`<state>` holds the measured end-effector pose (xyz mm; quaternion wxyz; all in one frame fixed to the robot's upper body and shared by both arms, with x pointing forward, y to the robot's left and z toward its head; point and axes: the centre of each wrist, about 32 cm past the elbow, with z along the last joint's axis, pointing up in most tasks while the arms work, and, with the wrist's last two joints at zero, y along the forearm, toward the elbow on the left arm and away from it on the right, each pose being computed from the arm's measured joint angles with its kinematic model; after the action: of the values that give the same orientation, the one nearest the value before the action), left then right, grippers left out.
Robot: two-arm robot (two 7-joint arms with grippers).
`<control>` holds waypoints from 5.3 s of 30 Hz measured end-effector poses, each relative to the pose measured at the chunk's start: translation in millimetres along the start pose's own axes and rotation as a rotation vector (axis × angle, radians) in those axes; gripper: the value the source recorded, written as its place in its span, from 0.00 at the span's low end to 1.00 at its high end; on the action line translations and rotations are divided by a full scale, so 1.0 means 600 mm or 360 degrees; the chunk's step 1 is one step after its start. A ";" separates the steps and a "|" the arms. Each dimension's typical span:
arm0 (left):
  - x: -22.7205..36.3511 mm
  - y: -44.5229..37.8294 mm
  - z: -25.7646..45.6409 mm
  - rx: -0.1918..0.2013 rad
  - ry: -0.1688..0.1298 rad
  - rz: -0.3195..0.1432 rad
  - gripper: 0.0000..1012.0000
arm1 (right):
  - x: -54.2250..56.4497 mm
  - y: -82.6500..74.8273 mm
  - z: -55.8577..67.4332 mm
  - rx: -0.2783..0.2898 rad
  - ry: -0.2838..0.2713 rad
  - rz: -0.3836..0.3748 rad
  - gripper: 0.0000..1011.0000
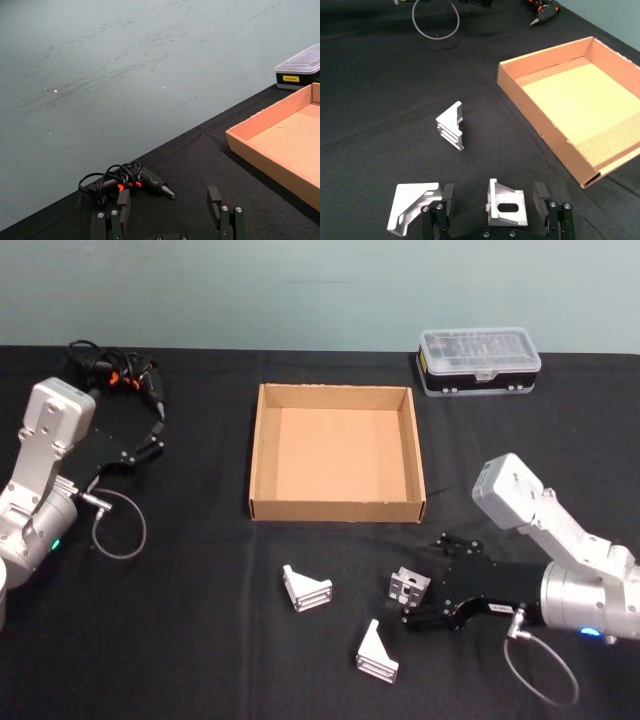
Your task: Use one hand to pick up the angle iron from the table and place it into the box.
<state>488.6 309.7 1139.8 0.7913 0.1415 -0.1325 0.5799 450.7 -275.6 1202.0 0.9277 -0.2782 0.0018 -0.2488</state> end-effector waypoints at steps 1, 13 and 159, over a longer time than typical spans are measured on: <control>0.0000 0.000 0.000 0.0000 0.0000 0.0000 0.99 | 0.000 0.002 0.000 -0.0001 0.0000 0.0003 0.99; 0.0000 0.000 0.000 0.0000 0.0000 0.0000 0.99 | 0.004 0.017 -0.009 -0.0042 -0.0011 0.0025 0.99; 0.0000 0.000 0.000 0.0000 0.0000 0.0000 0.99 | 0.208 0.243 0.101 0.0209 0.0019 -0.0270 0.59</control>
<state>488.6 309.6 1139.8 0.7913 0.1415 -0.1325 0.5799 635.9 -197.3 1194.9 0.9196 -0.2144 -0.0324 -0.3276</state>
